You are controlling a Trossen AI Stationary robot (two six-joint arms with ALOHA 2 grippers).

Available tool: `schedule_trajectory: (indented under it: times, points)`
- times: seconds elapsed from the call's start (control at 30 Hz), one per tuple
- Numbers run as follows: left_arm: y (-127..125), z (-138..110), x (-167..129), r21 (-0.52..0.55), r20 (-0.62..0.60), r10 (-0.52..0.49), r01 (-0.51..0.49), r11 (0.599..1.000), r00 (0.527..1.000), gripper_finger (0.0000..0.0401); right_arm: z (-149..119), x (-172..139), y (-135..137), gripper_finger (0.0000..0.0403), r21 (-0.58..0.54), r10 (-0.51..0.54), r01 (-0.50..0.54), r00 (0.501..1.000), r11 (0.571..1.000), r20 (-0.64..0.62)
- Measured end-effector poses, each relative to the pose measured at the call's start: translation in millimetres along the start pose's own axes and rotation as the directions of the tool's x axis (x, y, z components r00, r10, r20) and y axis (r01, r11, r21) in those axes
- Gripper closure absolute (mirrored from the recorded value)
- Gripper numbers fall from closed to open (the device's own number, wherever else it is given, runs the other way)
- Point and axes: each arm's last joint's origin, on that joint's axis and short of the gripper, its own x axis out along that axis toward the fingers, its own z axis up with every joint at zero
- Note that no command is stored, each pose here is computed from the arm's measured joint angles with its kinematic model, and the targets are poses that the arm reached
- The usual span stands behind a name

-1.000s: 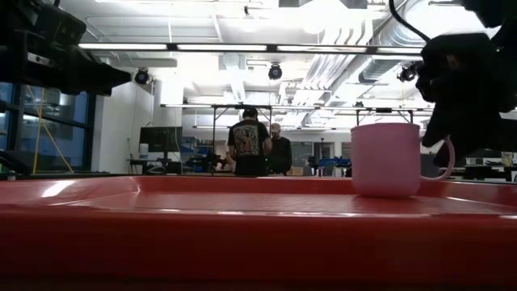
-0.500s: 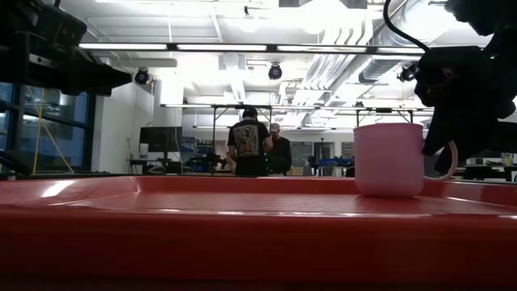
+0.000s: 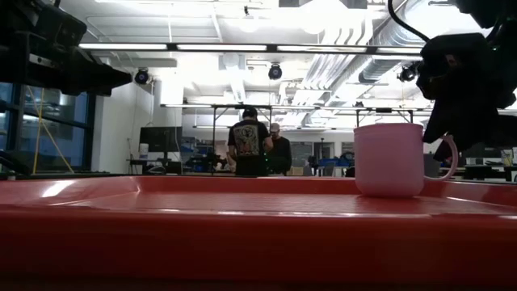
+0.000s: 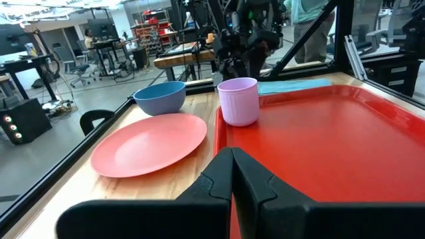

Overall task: Set up tray
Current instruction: Put the pink plate into the pink serving tray

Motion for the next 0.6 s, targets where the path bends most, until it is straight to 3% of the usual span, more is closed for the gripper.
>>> schedule_trajectory:
  times: [0.33,0.6]
  points:
    - [0.0,0.0,0.0,0.000,0.000,0.000,0.000,1.000,1.000,0.0364,1.9,-11.4,-5.7,0.0248,-0.010,0.000,0.000,1.000,1.000,-0.005]
    - [0.0,0.0,0.0,0.000,0.000,0.000,0.000,1.000,1.000,0.0364,1.7,-13.4,-4.8,0.0172,-0.009,0.025,-0.025,0.999,1.000,-0.031]
